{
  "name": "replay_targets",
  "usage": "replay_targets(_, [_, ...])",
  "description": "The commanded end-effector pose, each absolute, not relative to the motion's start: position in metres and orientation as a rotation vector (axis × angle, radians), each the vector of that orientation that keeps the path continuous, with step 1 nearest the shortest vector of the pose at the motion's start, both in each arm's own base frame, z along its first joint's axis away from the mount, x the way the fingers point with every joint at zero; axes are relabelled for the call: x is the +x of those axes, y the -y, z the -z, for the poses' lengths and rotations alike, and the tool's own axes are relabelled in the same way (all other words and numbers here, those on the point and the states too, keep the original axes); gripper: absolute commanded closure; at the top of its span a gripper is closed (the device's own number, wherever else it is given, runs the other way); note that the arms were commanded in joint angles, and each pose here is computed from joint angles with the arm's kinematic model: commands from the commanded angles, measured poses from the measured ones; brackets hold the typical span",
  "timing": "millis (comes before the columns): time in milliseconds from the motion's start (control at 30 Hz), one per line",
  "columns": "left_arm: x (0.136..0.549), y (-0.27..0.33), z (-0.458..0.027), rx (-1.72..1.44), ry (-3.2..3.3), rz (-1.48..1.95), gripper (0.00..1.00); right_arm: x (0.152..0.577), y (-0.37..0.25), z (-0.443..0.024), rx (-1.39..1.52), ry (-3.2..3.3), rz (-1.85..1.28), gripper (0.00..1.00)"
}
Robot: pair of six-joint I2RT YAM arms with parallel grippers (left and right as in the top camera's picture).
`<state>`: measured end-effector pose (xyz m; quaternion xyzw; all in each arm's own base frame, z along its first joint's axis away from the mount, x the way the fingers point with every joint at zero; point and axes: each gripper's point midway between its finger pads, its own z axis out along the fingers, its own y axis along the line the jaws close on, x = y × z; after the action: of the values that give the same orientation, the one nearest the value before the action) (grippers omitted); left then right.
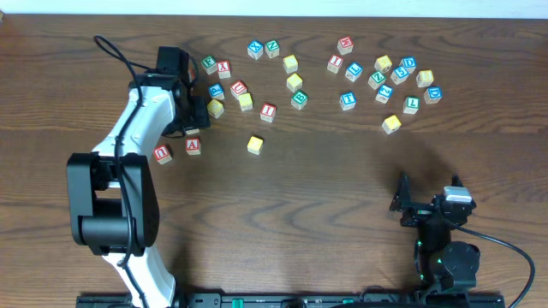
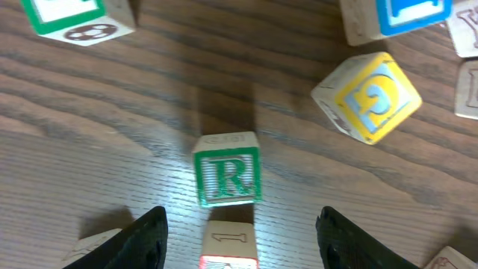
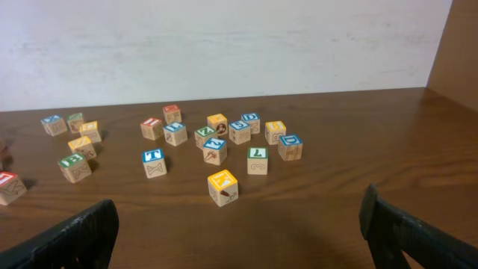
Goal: Spell out ROBOT
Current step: 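Lower the open left gripper down around the green R block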
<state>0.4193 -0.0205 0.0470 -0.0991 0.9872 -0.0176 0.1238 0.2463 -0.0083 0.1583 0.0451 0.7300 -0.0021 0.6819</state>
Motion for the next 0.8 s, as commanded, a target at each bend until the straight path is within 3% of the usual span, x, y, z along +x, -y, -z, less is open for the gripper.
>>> replay_targets(0, [0.4238,0.0020,-0.0490,-0.343,-2.866,0.023,0.37,0.2459,0.0102,-0.1581,0.097,-1.636,0.019,0.01])
replay_targets(767, [0.4230,0.0047,-0.0445,-0.349,-2.883,0.123,0.37,0.2459,0.0102,-0.1581,0.098,-1.636,0.018,0.01])
